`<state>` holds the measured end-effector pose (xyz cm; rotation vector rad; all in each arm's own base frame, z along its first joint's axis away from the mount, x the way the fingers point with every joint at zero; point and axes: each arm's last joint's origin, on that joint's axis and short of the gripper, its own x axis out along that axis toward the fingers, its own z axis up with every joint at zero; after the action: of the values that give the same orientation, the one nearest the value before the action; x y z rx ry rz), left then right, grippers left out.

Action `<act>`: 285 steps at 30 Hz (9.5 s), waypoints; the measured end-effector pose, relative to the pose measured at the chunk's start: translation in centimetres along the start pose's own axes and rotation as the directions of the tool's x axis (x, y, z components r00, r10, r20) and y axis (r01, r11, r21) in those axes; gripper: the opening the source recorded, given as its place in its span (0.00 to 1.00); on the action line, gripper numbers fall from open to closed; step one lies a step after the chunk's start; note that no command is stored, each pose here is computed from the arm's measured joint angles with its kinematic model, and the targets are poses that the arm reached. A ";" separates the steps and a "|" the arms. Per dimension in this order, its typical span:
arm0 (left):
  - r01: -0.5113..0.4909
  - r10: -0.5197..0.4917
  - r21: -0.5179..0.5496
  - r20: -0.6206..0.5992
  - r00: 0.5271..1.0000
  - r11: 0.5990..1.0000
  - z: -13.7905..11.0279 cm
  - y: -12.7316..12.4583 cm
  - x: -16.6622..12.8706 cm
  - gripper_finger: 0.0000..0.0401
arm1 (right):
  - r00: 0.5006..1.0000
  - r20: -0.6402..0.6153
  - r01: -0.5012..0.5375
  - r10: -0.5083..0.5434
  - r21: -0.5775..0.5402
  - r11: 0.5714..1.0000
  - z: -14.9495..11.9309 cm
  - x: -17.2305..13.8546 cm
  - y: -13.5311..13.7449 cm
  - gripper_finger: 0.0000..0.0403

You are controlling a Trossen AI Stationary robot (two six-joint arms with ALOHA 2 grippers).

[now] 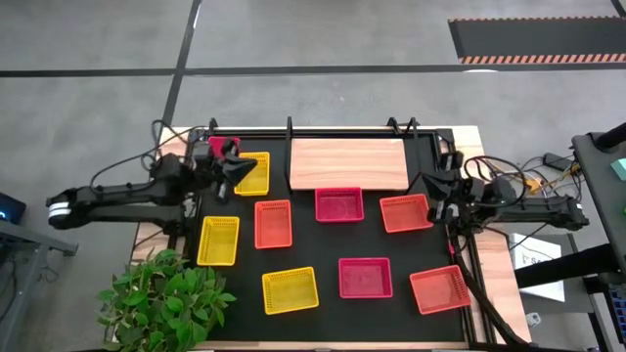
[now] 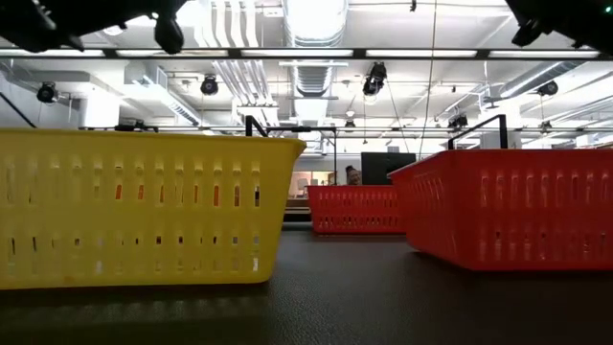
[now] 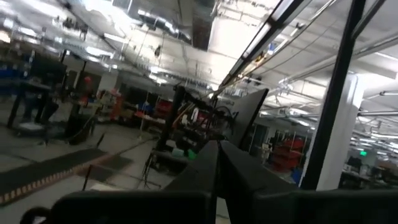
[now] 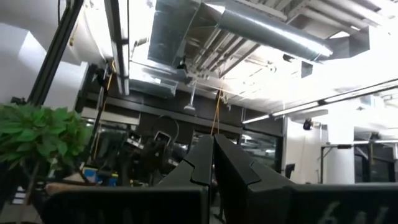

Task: Stack baskets on shelf by color
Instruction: Put the top left orange basket on the shelf

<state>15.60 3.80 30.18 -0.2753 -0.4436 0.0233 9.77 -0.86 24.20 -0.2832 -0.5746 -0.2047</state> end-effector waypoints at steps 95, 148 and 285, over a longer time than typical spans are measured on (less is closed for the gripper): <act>-0.150 -0.003 0.009 -0.997 -0.073 0.989 -9.7 -11.3 9.0 0.06 | 0.940 -0.310 -0.114 0.142 0.105 0.988 0.2 1.4 0.2 0.29; 0.077 0.328 0.320 -0.934 -0.140 0.944 -19.1 -7.8 5.4 0.03 | 0.927 -0.345 -0.114 0.150 0.122 0.986 -0.1 1.3 0.2 0.37; 0.145 0.482 0.557 -0.800 0.357 0.818 -14.1 2.0 20.6 0.00 | 0.919 -0.373 -0.081 0.130 0.143 0.986 -0.3 1.2 0.2 0.37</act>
<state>40.26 3.81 26.07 0.2816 0.7972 0.2069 10.99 -0.88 24.59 -0.1458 -0.1826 -0.1137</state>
